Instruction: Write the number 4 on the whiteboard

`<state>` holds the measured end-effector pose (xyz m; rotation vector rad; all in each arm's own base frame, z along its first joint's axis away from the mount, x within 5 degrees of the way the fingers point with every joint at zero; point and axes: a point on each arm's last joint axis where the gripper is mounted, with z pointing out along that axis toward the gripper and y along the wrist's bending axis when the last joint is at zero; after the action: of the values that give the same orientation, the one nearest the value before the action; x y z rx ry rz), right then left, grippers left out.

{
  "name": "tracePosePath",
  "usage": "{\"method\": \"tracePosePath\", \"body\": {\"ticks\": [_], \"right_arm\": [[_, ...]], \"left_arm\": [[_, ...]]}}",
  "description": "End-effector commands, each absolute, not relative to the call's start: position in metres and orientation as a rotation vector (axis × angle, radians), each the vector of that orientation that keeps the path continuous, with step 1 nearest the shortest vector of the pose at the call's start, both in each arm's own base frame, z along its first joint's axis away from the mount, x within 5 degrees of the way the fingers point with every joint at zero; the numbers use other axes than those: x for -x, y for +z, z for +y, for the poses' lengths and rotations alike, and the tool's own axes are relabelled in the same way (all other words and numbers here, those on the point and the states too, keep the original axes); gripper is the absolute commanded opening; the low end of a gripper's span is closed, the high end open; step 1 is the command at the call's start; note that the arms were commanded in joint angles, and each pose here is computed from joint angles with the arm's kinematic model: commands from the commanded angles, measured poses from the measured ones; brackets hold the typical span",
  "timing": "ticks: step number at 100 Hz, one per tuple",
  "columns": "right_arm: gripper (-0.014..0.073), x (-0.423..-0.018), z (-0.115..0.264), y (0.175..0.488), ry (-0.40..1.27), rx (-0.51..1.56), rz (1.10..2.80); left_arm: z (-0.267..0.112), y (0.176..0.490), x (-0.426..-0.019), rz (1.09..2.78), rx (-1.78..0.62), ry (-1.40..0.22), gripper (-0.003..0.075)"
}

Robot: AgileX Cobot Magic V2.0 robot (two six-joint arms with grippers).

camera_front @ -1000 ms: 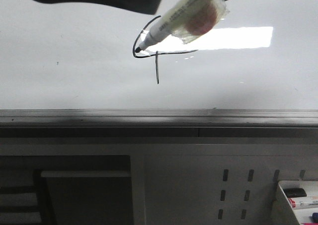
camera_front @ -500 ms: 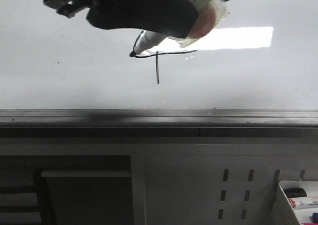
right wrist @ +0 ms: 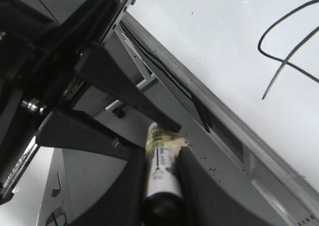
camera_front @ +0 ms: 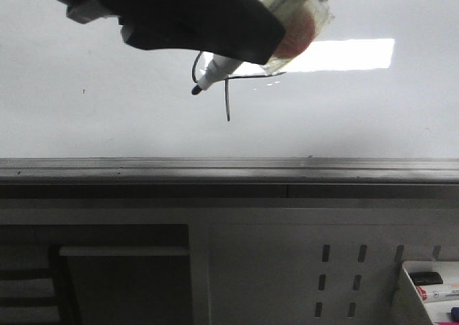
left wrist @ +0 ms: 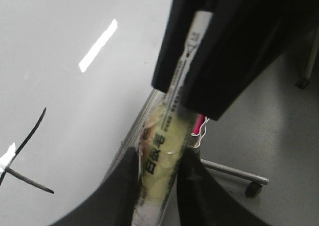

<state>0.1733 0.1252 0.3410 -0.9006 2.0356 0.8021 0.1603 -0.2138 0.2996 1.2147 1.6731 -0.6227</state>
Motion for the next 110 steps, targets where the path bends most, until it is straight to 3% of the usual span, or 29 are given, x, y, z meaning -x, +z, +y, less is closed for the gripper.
{"method": "tracePosePath", "body": {"ticks": [1,13,28,35,56,73,91,110], "right_arm": [[-0.0049,-0.17,0.126,0.358,0.844,0.867,1.97],[0.0041,-0.169,0.126,0.359,0.853,0.87,1.972],[0.0365,-0.17,0.126,0.36,0.848,0.862,1.964],[0.0459,-0.17,0.123,0.367,0.835,0.849,1.94],[0.0469,-0.162,0.099,0.391,0.727,0.742,1.85],[0.0469,-0.153,0.083,0.389,0.655,0.644,1.825],[0.0469,-0.151,0.081,0.383,0.695,0.532,1.802],[0.0469,-0.151,0.082,0.379,0.708,0.544,1.82]], "left_arm": [[-0.212,0.319,-0.165,1.657,-1.086,-0.629,-0.0021],[-0.212,0.319,-0.165,1.656,-1.088,-0.628,-0.002],[-0.21,0.321,-0.165,1.661,-1.06,-0.625,-0.002],[-0.206,0.322,-0.166,1.676,-1.002,-0.616,-0.002],[-0.164,0.318,-0.162,1.74,-0.62,-0.521,-0.002],[-0.12,0.318,-0.159,1.765,-0.227,-0.39,-0.002],[-0.12,0.317,-0.164,1.744,-0.195,-0.349,-0.002],[-0.131,0.303,-0.18,1.757,-0.099,-0.345,-0.002]]}}
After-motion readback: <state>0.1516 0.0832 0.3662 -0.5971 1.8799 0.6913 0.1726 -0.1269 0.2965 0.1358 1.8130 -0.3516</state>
